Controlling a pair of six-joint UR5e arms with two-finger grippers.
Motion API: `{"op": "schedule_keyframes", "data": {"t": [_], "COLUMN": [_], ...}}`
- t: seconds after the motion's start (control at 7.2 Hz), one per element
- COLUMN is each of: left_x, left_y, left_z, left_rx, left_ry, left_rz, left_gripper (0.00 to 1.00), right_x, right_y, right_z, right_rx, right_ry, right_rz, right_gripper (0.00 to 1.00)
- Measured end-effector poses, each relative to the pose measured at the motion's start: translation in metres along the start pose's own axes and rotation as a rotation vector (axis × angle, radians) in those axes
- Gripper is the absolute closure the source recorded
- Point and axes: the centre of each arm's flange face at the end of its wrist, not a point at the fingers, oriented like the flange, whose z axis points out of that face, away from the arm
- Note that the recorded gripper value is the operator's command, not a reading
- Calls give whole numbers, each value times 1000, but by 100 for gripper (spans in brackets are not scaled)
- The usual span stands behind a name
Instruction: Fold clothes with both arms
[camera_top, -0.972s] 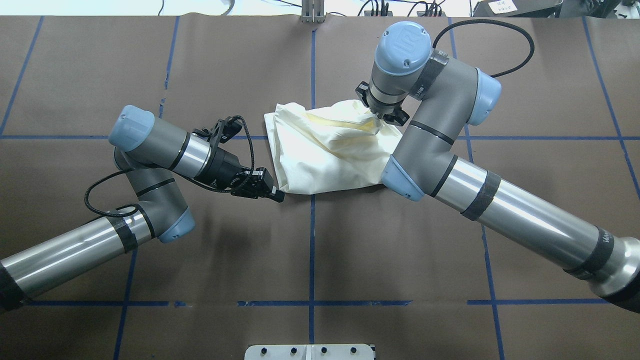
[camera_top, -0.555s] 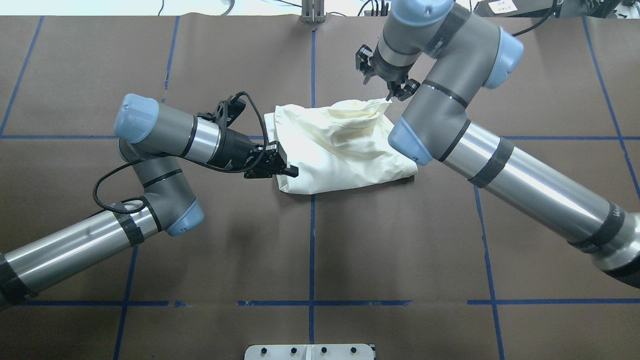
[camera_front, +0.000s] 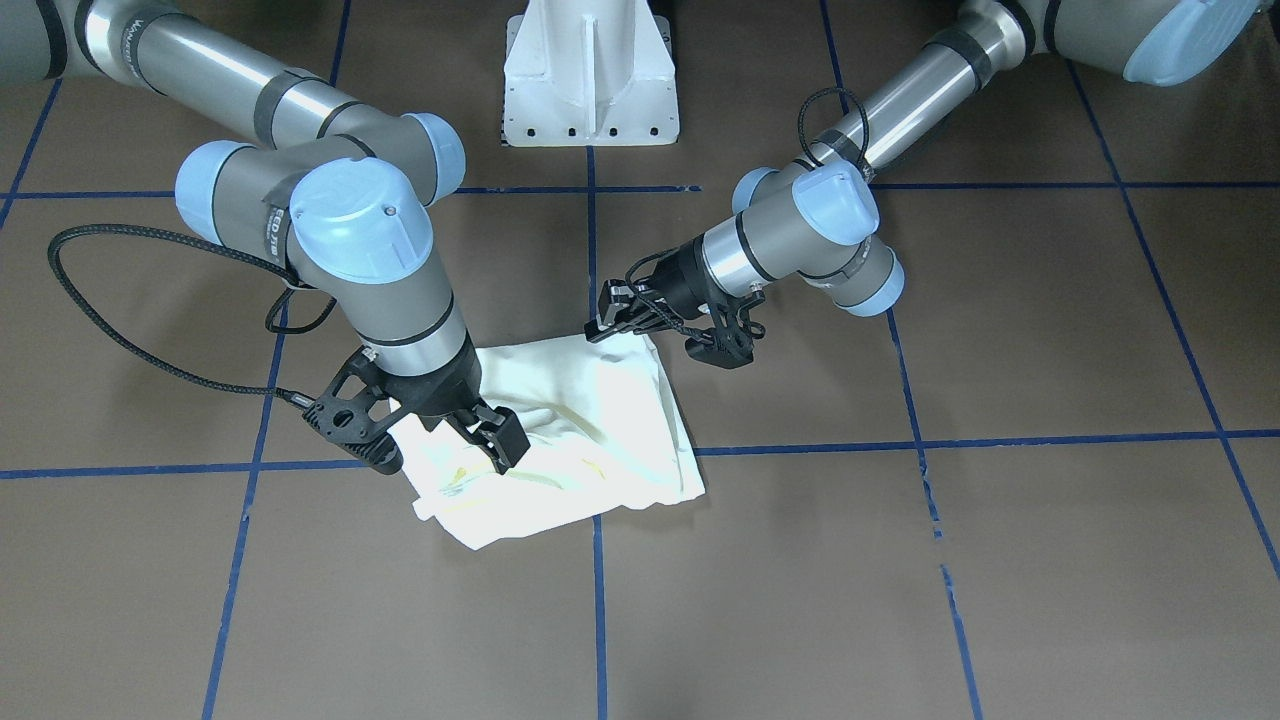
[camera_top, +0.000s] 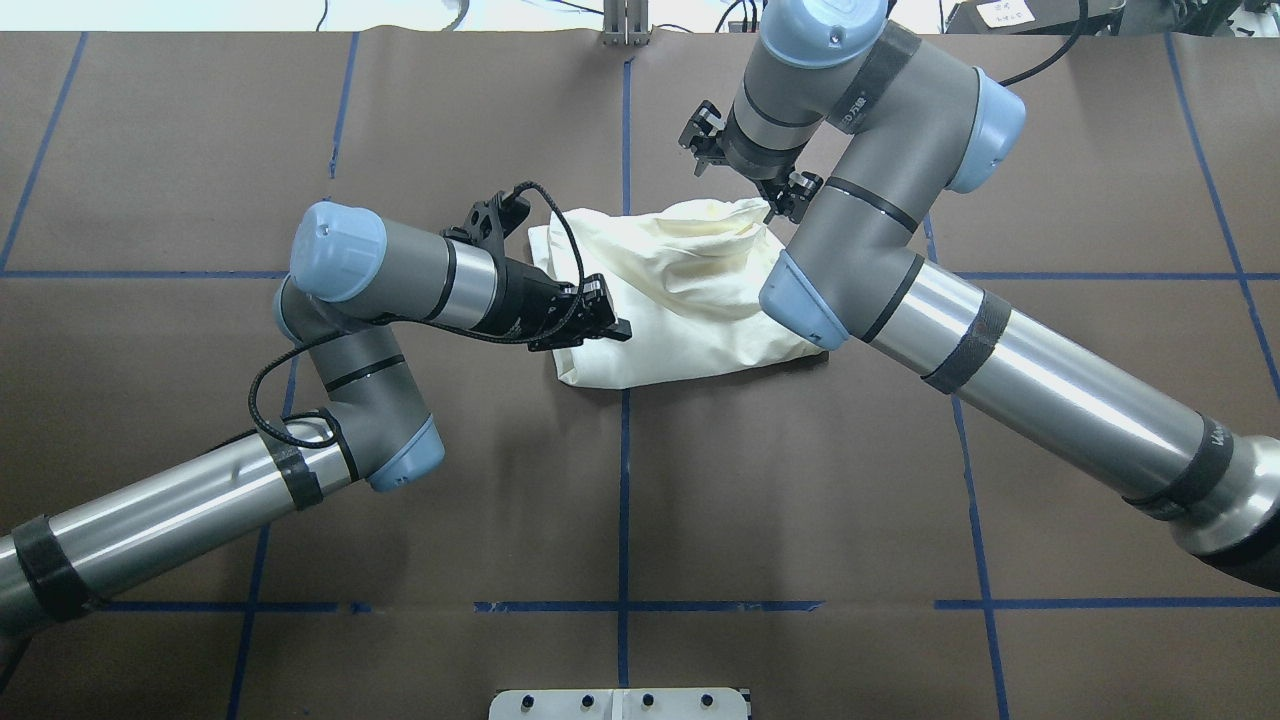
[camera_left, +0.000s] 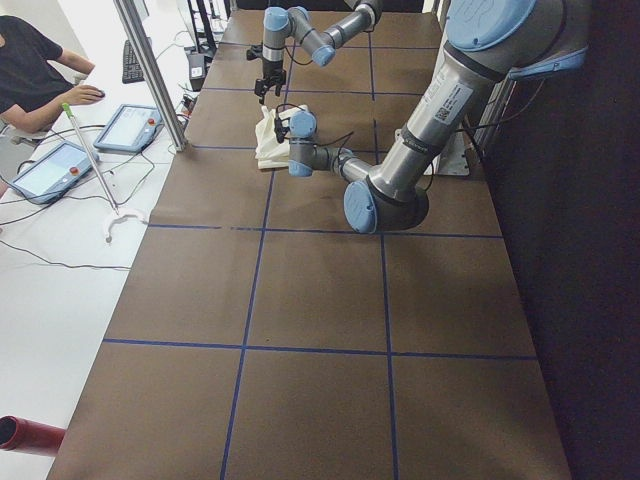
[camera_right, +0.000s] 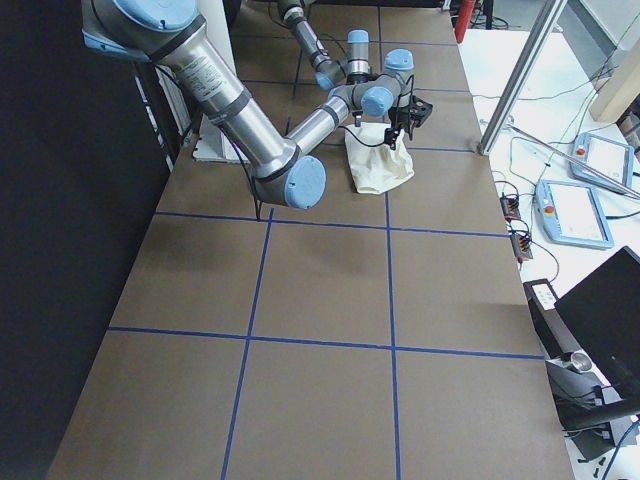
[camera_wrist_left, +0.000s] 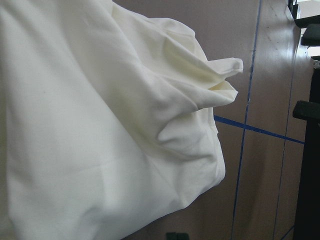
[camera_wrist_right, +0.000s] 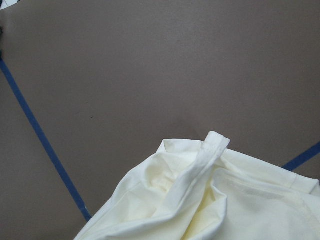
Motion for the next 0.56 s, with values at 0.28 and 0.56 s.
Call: {"op": "schedule_keyframes", "data": {"t": [0.28, 0.56], "left_x": [-19, -43], "left_y": [11, 9], "left_z": [12, 9], "left_rx": [11, 30], "left_ry": [-36, -71], "left_rz": [-9, -22], "left_gripper": [100, 100], "right_x": [0, 1], "right_y": [2, 2], "right_z": [1, 3], "right_rx": [0, -1], "right_ry": [1, 3], "right_rz": [-1, -1], "right_gripper": [0, 0]}}
